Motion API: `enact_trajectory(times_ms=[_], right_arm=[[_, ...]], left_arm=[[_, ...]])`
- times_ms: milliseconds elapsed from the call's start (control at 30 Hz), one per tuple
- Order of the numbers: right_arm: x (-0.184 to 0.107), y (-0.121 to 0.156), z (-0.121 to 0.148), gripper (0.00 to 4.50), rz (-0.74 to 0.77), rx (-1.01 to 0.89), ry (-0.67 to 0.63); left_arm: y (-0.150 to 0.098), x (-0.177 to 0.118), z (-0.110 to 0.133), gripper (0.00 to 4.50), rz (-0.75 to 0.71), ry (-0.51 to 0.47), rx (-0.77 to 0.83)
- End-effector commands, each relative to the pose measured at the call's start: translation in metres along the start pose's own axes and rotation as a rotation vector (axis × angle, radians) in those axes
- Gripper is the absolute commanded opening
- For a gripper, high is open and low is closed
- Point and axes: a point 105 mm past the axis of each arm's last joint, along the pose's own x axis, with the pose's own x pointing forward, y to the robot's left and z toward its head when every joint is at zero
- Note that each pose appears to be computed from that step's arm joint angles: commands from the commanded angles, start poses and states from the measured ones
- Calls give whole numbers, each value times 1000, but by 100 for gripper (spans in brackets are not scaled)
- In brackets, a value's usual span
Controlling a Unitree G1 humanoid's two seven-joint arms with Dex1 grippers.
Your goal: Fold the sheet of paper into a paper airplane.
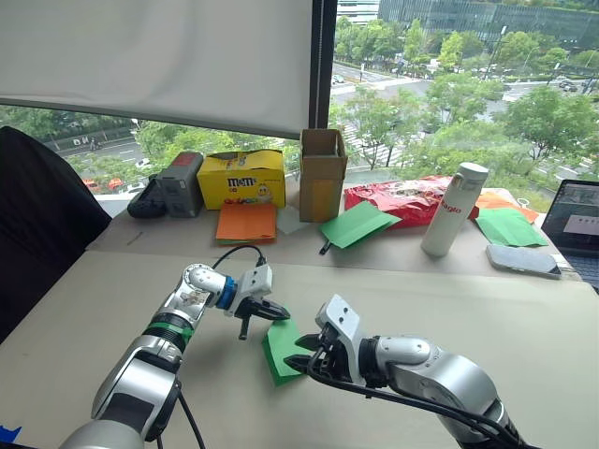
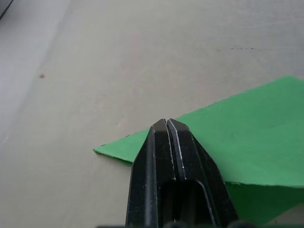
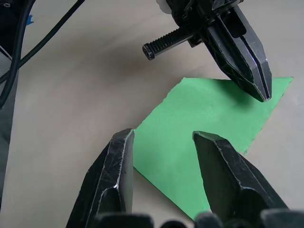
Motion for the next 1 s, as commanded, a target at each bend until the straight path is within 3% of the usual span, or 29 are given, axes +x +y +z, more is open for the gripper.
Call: enact_trajectory(times_ms=[33,167,367,567,733,933,1000], right_arm=[[2,6,9,219,3,-9,-14],[4,10,12,219,-10,-4,-13],[-2,10,13,219,-42,-33,2],[-4,9,18,219,-111,-84,25],[1,18,28,219,-138,-49,-3],[1,4,15,219,-241,-37,55],[-1,1,14,168,-267,-50,66]], left_arm=[[1,-5,10,0,-6,-23,25],[1,-14,17,0,-25,-32,27],[3,-56,34,0,-12,-79,2],[-5,-89,26,0,26,-44,-66],[-18,-91,14,0,15,-27,-109],[-19,-88,14,0,10,-21,-104],[-18,-88,15,0,11,-20,-102]])
